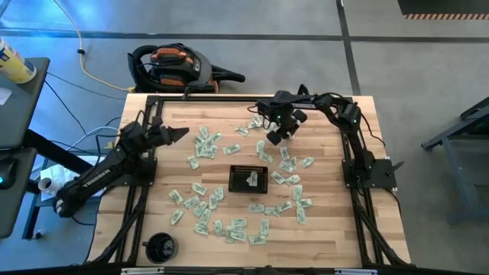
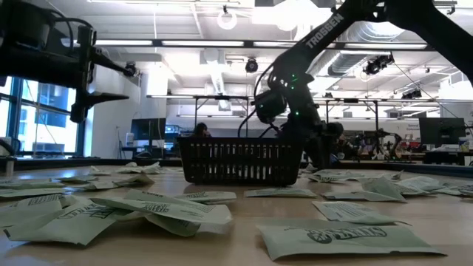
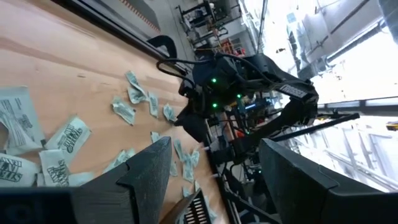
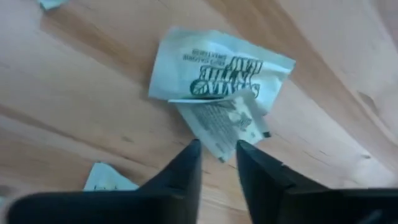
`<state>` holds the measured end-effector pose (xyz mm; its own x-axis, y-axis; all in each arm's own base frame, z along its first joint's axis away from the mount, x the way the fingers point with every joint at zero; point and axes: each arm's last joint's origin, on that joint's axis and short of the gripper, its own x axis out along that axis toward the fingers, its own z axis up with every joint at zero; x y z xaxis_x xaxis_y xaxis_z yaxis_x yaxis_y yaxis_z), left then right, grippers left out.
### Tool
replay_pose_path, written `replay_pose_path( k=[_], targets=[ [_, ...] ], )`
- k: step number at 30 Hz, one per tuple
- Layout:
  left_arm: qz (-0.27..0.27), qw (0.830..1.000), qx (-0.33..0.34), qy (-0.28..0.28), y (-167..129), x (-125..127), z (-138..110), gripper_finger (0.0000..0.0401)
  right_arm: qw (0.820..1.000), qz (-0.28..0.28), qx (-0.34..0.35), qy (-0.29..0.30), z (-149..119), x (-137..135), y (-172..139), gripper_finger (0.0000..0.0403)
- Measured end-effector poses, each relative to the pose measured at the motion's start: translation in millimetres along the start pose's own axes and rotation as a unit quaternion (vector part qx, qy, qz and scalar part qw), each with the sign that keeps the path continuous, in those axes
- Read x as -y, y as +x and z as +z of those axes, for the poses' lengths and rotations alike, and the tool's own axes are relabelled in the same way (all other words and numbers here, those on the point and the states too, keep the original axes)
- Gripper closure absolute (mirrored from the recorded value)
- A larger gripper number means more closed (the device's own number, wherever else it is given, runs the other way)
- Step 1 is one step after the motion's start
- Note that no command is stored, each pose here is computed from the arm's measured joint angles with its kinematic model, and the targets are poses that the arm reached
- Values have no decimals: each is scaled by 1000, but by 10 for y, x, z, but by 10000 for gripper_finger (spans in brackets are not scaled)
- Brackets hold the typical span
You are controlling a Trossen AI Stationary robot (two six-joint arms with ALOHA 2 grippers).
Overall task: Pick and place Stevia / Truvia into bins
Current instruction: Put the green stevia packet into the black basket
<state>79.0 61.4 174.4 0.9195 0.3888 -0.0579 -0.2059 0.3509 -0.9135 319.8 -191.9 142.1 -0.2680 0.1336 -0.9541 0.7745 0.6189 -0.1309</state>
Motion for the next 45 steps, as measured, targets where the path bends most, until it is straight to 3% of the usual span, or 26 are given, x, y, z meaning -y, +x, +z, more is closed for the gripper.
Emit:
replay_pose_path(
  k=[4,10,13,16,22,27,31,35,38,41,45],
  targets=[
    [-1,1000,-1,-1,-14,-13,32,123,1000,13,-10,-27,-17,-17,0,393],
    [11,1000,24,-3,-22,-29,65,123,994,31,-28,-100,-84,-114,-4,400],
    [20,999,42,-7,-23,-33,75,123,992,-23,-4,-123,-121,-139,-50,391],
    [27,997,64,-35,-25,-34,88,123,987,-65,10,-147,-167,-104,-136,364],
    [37,995,88,-32,-27,-40,102,123,988,-4,7,-153,-73,86,-148,251],
    [38,994,92,-40,-28,-40,105,123,985,0,33,-170,22,193,-145,140],
    [38,994,93,-42,-28,-39,105,123,983,-1,30,-180,92,237,-69,108],
    [38,994,93,-42,-29,-37,106,123,984,0,-2,-176,164,277,94,122],
    [37,994,93,-52,-29,-36,106,123,985,8,-33,-172,186,292,196,158],
    [34,994,88,-55,-28,-35,103,123,984,12,-57,-168,173,307,240,216],
    [32,994,84,-56,-28,-34,101,123,982,23,-83,-167,128,311,249,322]
  ],
)
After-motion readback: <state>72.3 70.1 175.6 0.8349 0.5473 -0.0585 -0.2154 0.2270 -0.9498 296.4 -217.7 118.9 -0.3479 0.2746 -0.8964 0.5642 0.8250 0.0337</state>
